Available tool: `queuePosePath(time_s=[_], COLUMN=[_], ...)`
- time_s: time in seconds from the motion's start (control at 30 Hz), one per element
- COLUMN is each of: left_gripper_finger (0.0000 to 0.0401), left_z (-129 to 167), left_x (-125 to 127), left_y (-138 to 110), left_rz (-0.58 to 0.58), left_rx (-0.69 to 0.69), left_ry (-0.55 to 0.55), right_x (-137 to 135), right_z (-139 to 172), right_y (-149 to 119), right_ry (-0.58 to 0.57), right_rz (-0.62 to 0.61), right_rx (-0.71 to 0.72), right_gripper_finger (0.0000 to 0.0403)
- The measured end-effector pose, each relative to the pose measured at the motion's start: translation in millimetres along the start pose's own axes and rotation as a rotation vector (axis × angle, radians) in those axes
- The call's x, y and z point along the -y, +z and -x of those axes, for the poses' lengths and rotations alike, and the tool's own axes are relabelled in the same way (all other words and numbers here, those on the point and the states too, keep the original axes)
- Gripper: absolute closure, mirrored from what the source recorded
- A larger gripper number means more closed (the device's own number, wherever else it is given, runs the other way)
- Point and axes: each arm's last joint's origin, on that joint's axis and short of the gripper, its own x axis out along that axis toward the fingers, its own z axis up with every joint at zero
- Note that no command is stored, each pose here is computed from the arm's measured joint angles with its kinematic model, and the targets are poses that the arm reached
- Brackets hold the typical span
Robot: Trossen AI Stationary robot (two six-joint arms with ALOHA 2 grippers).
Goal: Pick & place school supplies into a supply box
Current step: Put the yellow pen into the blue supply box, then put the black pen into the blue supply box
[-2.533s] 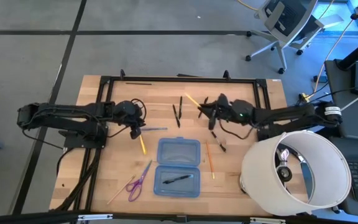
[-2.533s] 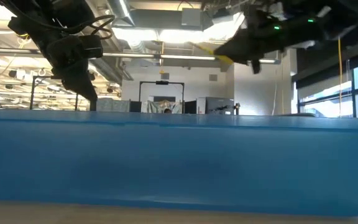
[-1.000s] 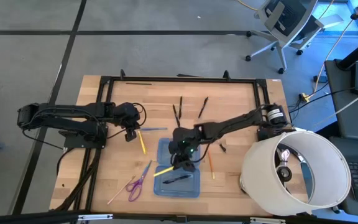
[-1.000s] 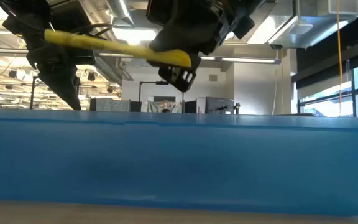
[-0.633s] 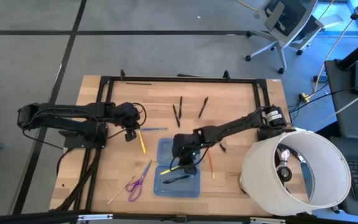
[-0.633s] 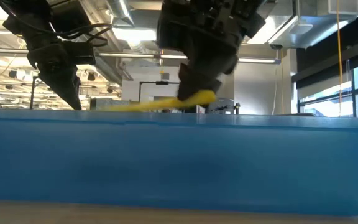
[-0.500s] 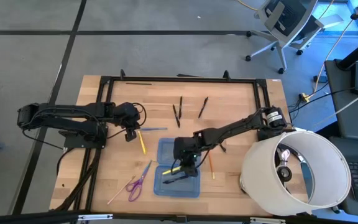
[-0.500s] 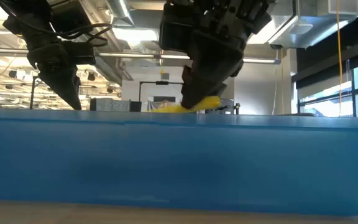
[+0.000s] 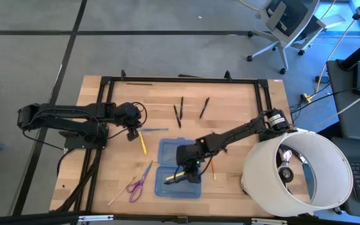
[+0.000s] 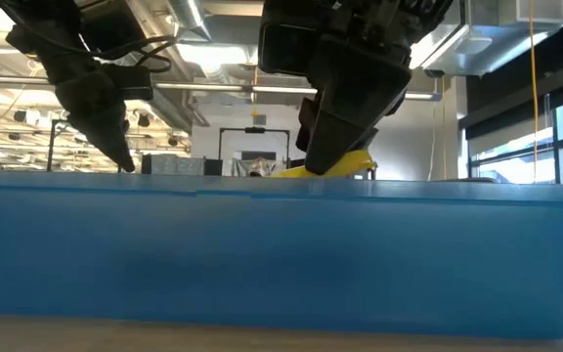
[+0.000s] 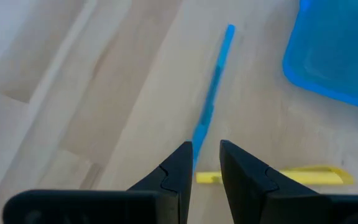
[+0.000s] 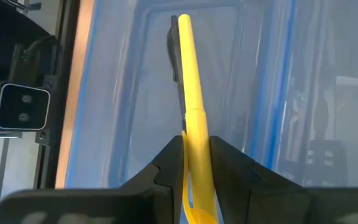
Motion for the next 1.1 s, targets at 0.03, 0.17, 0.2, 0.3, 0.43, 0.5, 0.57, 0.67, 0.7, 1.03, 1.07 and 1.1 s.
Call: queuePosePath(time_s=[0.03, 0.17, 0.2, 0.3, 0.43, 0.5, 0.57, 0.67, 0.7, 1.03, 1.07, 1.1], left_gripper_finger=[0.0326, 0.0326, 0.0326, 0.0326, 0.0326, 0.0326, 0.0326, 0.0326, 0.0326, 0.0326, 0.0326, 0.0326], left_z=[0.0, 0.0, 0.0, 0.1, 0.1, 0.1, 0.1, 0.1, 0.1, 0.1, 0.1, 0.1], left_x=[-0.1, -0.5, -0.6, -0.6, -0.6, -0.6, -0.6, -0.6, -0.6, -0.6, -0.6, -0.6], left_y=[0.6, 2.1, 2.2, 2.6, 2.6, 2.5, 2.5, 2.6, 2.6, 2.5, 2.5, 2.6], left_rz=[0.007, 0.011, 0.012, 0.011, 0.011, 0.012, 0.011, 0.011, 0.011, 0.010, 0.010, 0.010], left_rx=[0.007, 0.026, 0.027, 0.032, 0.032, 0.032, 0.032, 0.032, 0.032, 0.032, 0.032, 0.032], left_ry=[0.007, 0.027, 0.032, 0.033, 0.033, 0.033, 0.033, 0.033, 0.033, 0.034, 0.034, 0.034], right_x=[-0.6, -2.1, -2.1, -2.1, -2.1, -2.1, -2.1, -2.1, -2.1, -2.1, -1.9, -1.8], right_z=[-0.2, -0.6, -0.6, -0.6, -0.6, -0.6, -0.6, -0.6, -0.6, -0.6, -0.6, 0.4], right_y=[-0.2, -0.5, -0.5, -0.4, -0.3, -0.3, -0.3, -0.3, -0.3, -0.5, -0.8, -1.2], right_ry=[0.001, 0.003, 0.003, 0.003, 0.004, 0.004, 0.004, 0.004, 0.004, 0.003, 0.002, 0.000], right_rz=[0.002, 0.017, 0.019, 0.032, 0.037, 0.038, 0.038, 0.037, 0.037, 0.034, 0.028, 0.013], right_rx=[-0.001, 0.000, 0.000, 0.001, 0.002, 0.002, 0.002, 0.002, 0.002, 0.000, -0.004, -0.009], right_gripper_finger=[0.0328, 0.0328, 0.0328, 0.0328, 0.0327, 0.0327, 0.0327, 0.0325, 0.0323, 0.0285, 0.0284, 0.0284])
